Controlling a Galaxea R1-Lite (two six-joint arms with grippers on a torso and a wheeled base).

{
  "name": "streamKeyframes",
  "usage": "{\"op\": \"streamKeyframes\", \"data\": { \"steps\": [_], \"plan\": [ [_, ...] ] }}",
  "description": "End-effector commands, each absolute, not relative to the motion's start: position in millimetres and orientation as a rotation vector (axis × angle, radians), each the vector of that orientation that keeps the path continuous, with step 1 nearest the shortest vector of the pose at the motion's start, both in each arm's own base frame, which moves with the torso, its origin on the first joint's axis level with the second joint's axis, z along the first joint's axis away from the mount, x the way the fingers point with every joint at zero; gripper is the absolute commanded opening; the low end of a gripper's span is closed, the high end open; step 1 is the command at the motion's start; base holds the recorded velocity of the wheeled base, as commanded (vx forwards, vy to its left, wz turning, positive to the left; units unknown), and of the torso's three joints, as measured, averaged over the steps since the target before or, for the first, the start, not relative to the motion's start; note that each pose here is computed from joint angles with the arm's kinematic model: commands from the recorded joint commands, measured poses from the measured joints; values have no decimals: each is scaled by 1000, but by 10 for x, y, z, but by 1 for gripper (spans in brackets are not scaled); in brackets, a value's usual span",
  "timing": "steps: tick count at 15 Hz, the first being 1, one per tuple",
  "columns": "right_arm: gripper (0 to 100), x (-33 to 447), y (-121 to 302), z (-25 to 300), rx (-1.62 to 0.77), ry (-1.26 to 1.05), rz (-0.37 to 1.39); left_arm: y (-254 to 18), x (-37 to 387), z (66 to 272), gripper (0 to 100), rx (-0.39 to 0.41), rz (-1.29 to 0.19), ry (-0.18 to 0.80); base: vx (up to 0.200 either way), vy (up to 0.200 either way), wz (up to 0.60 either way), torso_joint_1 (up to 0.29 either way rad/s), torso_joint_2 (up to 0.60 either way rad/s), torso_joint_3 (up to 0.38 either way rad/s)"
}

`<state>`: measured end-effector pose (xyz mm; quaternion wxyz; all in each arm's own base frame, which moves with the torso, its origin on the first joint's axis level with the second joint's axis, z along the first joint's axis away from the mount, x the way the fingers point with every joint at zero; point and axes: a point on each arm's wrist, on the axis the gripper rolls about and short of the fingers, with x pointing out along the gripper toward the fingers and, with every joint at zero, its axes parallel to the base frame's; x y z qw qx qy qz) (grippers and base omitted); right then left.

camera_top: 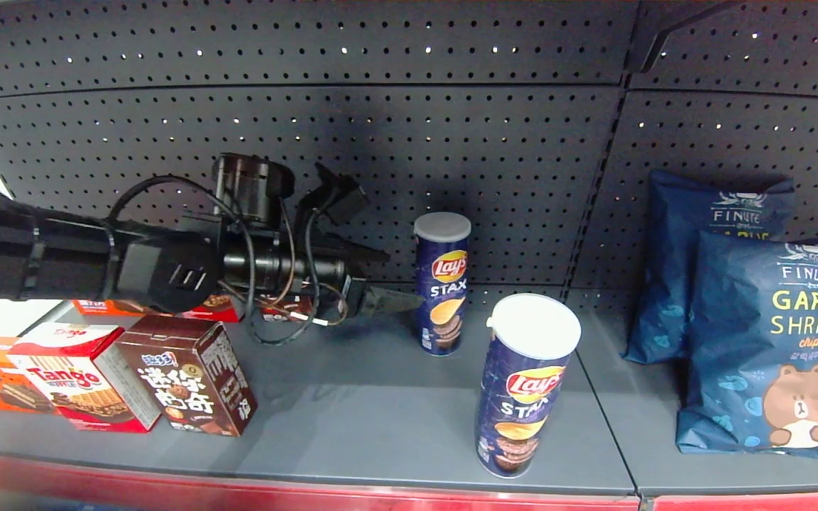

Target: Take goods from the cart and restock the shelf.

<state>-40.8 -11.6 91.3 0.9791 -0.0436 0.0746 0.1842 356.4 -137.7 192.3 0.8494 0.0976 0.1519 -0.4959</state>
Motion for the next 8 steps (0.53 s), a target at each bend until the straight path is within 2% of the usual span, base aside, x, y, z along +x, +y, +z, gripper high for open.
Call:
{"op": "streamKeyframes", "data": {
  "steps": [1,4,8],
  "plan": [
    [100,-407,-116,914,-86,152,370,-1113,3210,2136,100,204,-999,270,0,0,0,0,0,0],
    [100,-415,-118,954,-72,131,364,-994,2873,2335,100,198,-966,214,0,0,0,0,0,0],
    [100,-267,-61,1568,-12,170,390,-898,2526,2556,100,226,-894,152,0,0,0,0,0,0]
  ]
}}
